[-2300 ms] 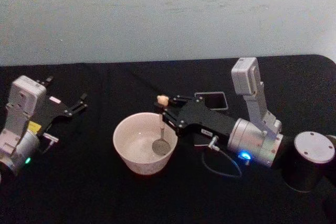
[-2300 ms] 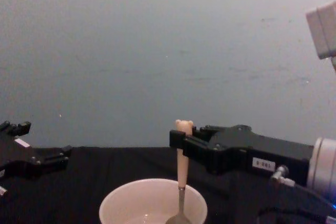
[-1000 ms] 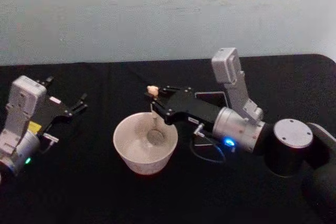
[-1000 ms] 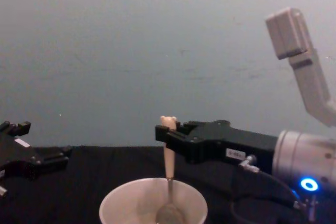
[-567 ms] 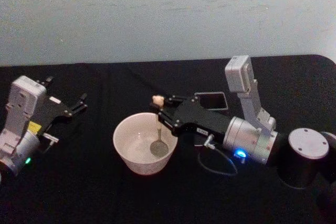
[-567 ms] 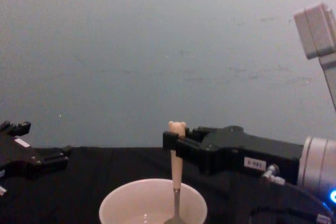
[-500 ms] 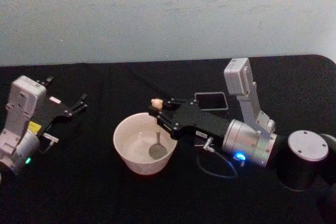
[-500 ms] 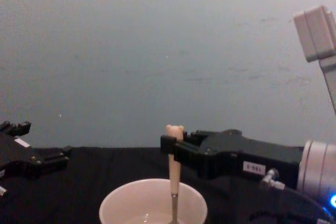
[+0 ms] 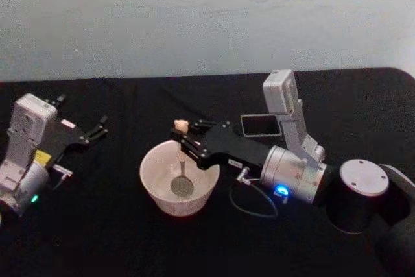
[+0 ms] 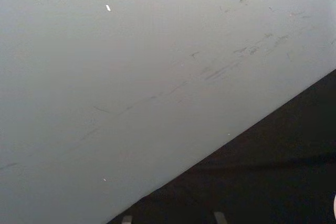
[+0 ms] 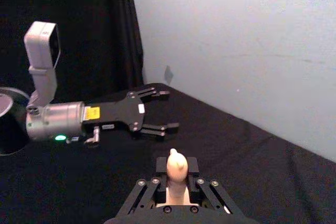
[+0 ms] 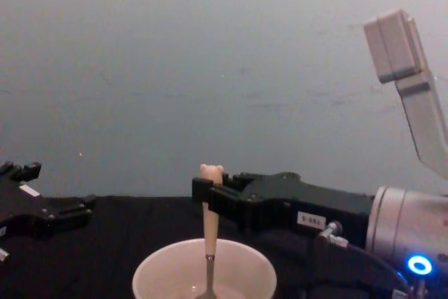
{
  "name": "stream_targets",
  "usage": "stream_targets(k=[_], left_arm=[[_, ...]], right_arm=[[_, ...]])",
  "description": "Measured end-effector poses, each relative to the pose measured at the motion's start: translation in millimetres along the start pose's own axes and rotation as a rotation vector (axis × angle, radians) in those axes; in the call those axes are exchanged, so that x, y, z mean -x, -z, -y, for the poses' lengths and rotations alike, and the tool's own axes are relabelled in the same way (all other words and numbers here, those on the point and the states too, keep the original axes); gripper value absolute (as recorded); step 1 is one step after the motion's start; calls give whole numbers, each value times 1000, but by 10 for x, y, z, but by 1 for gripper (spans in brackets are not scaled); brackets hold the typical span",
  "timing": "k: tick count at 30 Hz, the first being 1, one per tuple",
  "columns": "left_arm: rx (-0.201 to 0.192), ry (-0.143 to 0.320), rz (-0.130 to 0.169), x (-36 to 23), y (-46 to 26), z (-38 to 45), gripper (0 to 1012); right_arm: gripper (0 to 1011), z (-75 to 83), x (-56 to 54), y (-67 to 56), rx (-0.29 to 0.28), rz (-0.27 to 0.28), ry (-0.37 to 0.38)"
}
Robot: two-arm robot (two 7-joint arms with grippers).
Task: Pick up the stirring spoon with one hand, stir inside the cup, then place it back in its original position.
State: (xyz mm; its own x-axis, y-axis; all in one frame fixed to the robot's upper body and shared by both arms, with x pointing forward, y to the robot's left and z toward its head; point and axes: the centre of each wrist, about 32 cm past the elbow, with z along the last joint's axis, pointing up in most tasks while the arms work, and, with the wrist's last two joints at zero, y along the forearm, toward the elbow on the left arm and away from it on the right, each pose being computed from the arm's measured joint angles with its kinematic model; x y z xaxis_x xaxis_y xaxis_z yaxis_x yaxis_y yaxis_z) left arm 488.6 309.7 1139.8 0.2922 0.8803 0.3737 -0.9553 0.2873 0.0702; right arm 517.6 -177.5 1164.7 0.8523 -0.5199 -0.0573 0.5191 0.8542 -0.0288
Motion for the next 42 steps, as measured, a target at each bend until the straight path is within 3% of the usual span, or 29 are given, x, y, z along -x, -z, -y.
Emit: stream_targets(k=[11,23,42], left_arm=[[0,0,0,0,0,0,1001],[0,0,0,0,0,0,1001],[0,0,0,0,0,0,1001]], right_arm=[[222,10,-91,-77,-23,18,37],[222,70,-92,-164,-59,21,50],[222,367,-170,-612,-253,36,150]])
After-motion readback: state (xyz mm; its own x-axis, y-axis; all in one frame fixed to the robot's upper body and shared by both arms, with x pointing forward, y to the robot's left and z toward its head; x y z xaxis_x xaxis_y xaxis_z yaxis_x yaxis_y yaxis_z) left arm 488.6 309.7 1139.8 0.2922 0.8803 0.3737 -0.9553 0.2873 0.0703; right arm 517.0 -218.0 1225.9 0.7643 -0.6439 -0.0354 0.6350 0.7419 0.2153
